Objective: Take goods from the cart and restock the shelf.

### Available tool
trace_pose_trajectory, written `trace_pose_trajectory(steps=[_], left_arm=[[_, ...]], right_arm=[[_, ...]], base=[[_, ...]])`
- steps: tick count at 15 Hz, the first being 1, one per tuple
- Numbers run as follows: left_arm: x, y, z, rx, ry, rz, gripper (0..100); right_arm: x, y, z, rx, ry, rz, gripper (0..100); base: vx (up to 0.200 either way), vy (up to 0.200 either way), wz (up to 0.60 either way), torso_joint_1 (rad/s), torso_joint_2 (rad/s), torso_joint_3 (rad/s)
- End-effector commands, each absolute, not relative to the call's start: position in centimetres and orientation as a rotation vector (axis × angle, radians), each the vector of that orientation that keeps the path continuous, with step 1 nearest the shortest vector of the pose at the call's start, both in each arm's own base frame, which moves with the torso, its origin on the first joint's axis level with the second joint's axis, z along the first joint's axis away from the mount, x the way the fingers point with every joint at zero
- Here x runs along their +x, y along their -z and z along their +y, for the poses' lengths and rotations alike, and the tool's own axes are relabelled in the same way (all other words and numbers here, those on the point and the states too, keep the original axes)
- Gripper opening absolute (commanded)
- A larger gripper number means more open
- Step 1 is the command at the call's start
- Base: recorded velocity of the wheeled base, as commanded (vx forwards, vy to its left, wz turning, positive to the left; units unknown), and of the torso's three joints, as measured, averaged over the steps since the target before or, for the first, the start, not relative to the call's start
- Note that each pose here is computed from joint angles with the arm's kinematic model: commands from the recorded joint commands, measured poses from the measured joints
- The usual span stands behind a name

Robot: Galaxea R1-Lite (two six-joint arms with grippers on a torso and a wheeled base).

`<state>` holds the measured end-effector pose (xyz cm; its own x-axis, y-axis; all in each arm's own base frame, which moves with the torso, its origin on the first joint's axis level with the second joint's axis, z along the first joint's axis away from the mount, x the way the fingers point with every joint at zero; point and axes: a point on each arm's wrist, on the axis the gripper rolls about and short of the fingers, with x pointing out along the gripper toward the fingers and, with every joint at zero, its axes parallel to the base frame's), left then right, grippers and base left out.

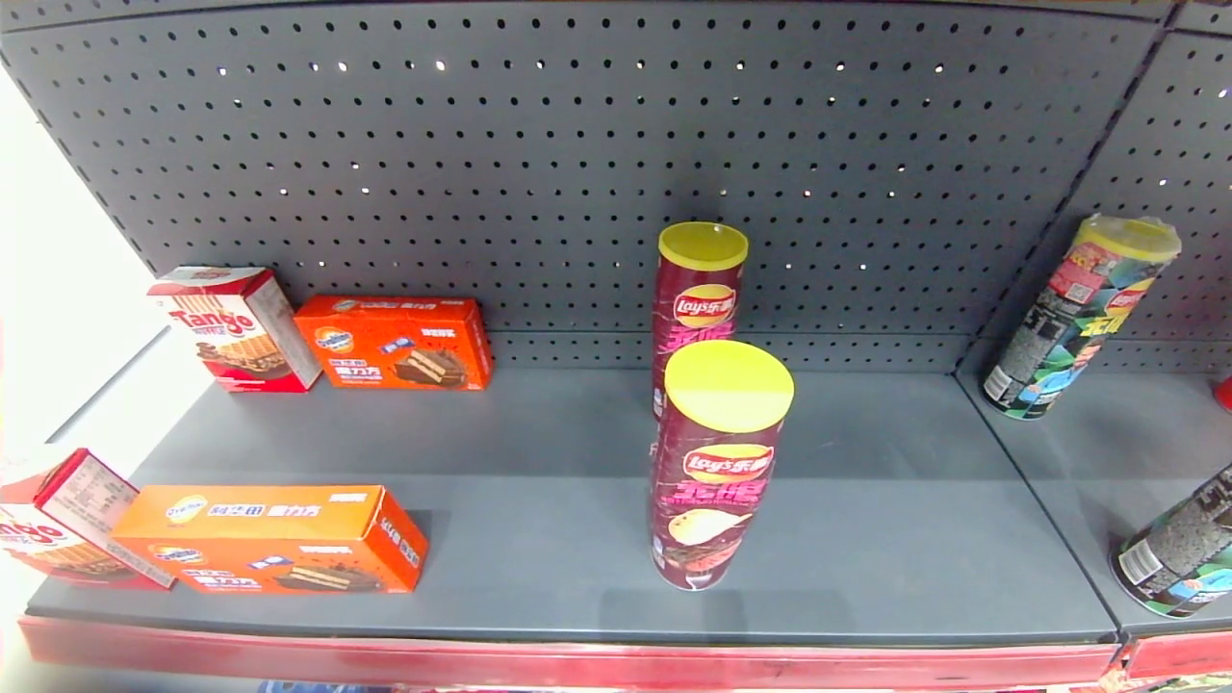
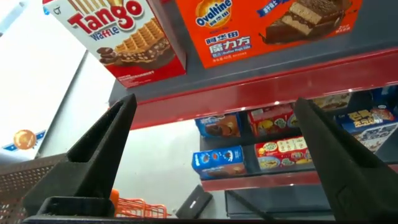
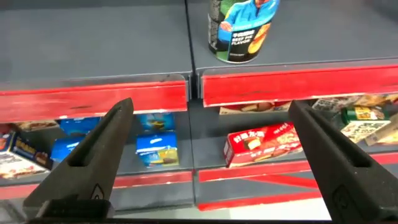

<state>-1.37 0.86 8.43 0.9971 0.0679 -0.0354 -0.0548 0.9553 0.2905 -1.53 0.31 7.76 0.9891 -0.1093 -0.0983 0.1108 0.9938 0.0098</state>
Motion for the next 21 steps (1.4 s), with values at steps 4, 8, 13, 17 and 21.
trace_pose_trajectory(steps=[4,8,13,17,21], left_arm=[[-1.3,-8.4,0.9,0.255,-0.065,0.049,100],[-1.3,-8.3,0.8,0.201,-0.033,0.060,100],[-1.9,-8.4,0.6,0.116,0.354,0.072,100],[-1.2,-8.5,-0.1,0.086,0.098,0.182,100],[-1.7,-8.4,0.1,0.080,-0.120,0.022,100]], right_arm=[[-2.3,-7.5,0.1,0.006,-0.037,0.003,100],[-2.3,-7.5,0.1,0.008,-0.037,0.003,100],[-2.3,-7.5,0.1,0.008,-0.037,0.003,100],[-2.3,-7.5,0.1,0.008,-0.037,0.003,100],[-2.3,-7.5,0.1,0.008,-0.037,0.003,100]], base=[[0.000,0.000,0.00,0.000,0.00,0.000],[0.000,0.000,0.00,0.000,0.00,0.000],[0.000,0.000,0.00,0.000,0.00,0.000],[0.000,0.000,0.00,0.000,0.00,0.000],[0.000,0.000,0.00,0.000,0.00,0.000]])
